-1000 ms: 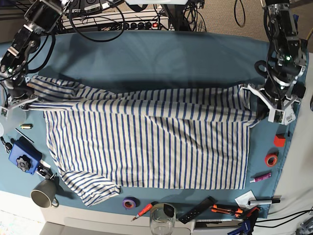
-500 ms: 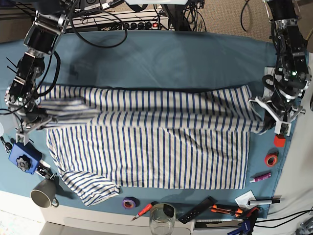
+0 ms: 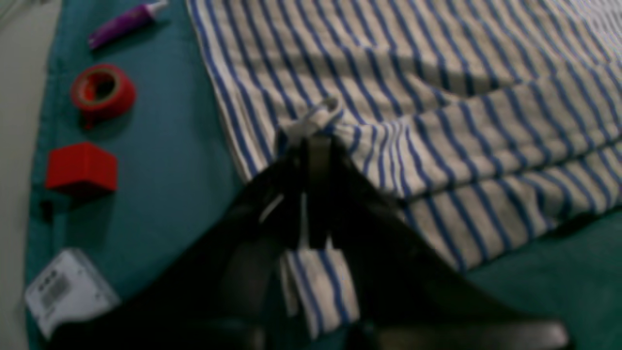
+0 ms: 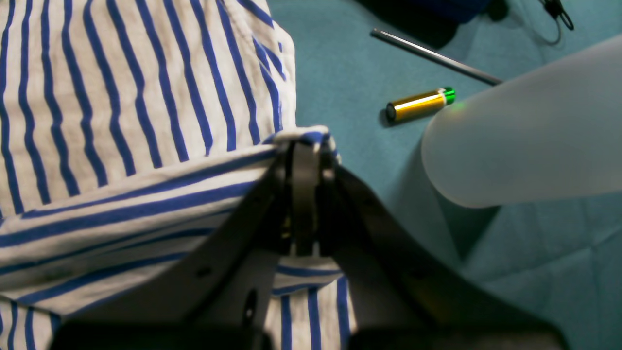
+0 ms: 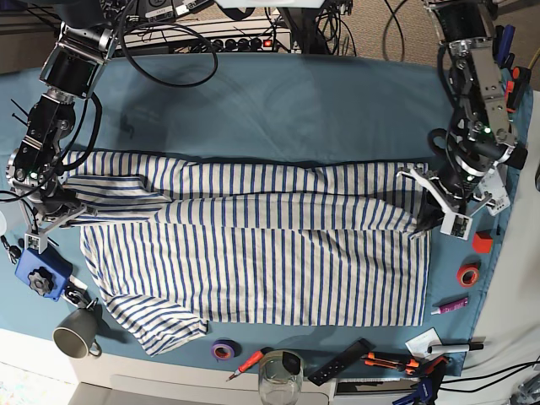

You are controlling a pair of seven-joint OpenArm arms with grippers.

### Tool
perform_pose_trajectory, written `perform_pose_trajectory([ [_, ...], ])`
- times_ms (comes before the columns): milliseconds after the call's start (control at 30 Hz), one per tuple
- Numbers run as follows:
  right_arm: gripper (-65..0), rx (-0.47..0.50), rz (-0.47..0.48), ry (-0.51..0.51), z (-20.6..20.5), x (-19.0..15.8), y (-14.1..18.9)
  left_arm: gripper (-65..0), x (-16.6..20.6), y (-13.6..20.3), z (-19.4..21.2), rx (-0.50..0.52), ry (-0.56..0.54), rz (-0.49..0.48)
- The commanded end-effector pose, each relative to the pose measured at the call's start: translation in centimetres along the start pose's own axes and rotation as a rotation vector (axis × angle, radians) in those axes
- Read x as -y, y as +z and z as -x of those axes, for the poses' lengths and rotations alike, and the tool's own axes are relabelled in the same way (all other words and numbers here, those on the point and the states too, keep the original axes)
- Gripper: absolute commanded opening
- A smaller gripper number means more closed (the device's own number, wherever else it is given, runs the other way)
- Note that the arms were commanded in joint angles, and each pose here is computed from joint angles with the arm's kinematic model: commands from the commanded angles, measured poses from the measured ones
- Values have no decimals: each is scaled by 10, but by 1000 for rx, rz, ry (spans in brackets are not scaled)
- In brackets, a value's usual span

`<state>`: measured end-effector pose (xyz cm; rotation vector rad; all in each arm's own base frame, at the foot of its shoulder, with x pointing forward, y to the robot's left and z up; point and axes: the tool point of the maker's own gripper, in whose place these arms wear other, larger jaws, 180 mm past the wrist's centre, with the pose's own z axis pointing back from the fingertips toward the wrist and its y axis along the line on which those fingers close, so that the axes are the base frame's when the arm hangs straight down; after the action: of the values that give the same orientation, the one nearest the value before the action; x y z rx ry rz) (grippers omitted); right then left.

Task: Fold the T-shirt properly
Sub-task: 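Fold the shoulder edge over the shirt body with both grippers, then lower the folded edge onto the shirt and open both grippers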

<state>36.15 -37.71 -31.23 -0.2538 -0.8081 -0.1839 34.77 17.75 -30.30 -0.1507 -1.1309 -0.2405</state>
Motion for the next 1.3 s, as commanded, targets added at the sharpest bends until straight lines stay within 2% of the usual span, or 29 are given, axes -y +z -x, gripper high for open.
perform_pose_trajectory([
  [0, -650, 63, 26, 3, -23, 11, 6, -650, -5, 2, -20, 70, -17, -10],
  [67, -650, 71, 26, 3, -24, 11, 6, -650, -11, 2, -22, 69, -23, -40],
  [167, -650, 83, 32, 8, -26, 12, 6, -650, -29, 3, -20, 53, -14, -137],
  [267, -650, 81, 43, 9, -25, 15, 2, -650, -36, 3, -19, 51, 9, -172],
  [400, -650, 29, 25, -42, -17, 15, -17, -650, -44, -7, -4, 9, 26, -182],
  [500, -650, 28, 15, -75, -22, 16, -27, -650, -51, -20, 12, -40, 55, -186],
  [667, -650, 40, 36, -66, -33, 19, -27, -650, -54, -33, 18, -64, 76, -170],
  [1133, -650, 78, 49, -41, -40, 22, -27, -650, -54, -33, 18, -64, 76, -170],
  [1200, -636, 77, 37, -30, -40, 20, -27, -541, -54, -33, 18, -64, 76, -170],
  [1267, -527, 74, 28, -21, -41, 18, -27, -446, -54, -33, 18, -64, 76, -171],
])
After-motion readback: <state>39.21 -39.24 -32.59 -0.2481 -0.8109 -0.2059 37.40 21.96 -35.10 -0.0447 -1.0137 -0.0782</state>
